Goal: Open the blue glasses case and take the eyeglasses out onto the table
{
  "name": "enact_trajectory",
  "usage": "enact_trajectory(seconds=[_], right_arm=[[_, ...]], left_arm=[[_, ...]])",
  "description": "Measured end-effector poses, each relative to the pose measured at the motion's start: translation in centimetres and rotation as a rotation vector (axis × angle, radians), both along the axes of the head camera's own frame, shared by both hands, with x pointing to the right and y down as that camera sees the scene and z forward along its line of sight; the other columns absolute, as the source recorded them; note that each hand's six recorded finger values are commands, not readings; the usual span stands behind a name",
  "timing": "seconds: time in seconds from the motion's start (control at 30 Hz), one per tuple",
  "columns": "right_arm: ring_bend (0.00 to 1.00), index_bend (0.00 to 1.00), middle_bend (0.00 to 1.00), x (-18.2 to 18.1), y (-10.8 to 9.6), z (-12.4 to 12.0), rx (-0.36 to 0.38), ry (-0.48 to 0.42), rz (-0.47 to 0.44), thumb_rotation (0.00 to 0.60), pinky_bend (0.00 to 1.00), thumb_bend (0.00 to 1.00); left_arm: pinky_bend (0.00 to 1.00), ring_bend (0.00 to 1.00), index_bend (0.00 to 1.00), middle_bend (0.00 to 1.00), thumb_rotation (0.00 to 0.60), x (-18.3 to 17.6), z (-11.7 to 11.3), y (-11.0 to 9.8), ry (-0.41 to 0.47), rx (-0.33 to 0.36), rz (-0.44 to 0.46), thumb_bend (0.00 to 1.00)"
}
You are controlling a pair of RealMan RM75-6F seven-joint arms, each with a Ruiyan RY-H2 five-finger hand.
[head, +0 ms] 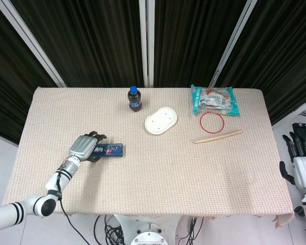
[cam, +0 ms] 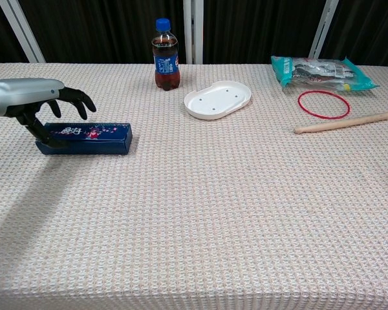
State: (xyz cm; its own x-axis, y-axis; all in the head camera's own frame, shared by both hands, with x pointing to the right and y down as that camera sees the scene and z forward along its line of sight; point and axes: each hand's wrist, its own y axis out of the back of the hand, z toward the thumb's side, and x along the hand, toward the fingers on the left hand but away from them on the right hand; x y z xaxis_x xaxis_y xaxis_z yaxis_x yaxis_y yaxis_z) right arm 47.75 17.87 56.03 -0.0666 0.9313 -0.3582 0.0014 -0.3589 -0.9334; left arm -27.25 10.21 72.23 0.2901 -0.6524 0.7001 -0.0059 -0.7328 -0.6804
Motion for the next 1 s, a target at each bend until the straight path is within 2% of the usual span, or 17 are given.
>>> enact_trajectory(seconds=[0.4, 0.73, 1.0], right_arm=[[0.00, 0.00, 0.00, -0.03, -0.02, 0.57, -0.020, 0.003, 0.002, 0.600, 0.00, 0.45], [0.00, 0.00, 0.00, 0.07, 0.04, 0.88, -0.034, 0.003, 0.005, 0.600, 0.00, 0.45], [0.00, 0.00, 0.00, 0.20, 0.07, 0.88, -0.033, 0.003, 0.008, 0.600, 0.00, 0.45]], left_arm=[[0.30, 0.14, 0.24, 0.28, 0.600, -0.25, 0.31, -0.46, 0.000, -0.004, -0.008, 0.34], [0.31, 0.18, 0.33, 0.36, 0.600, -0.20, 0.48, -0.38, 0.007, -0.012, -0.011, 0.35], [0.32, 0.20, 0.38, 0.39, 0.600, -0.09, 0.37, -0.38, 0.027, -0.022, -0.034, 0.42]])
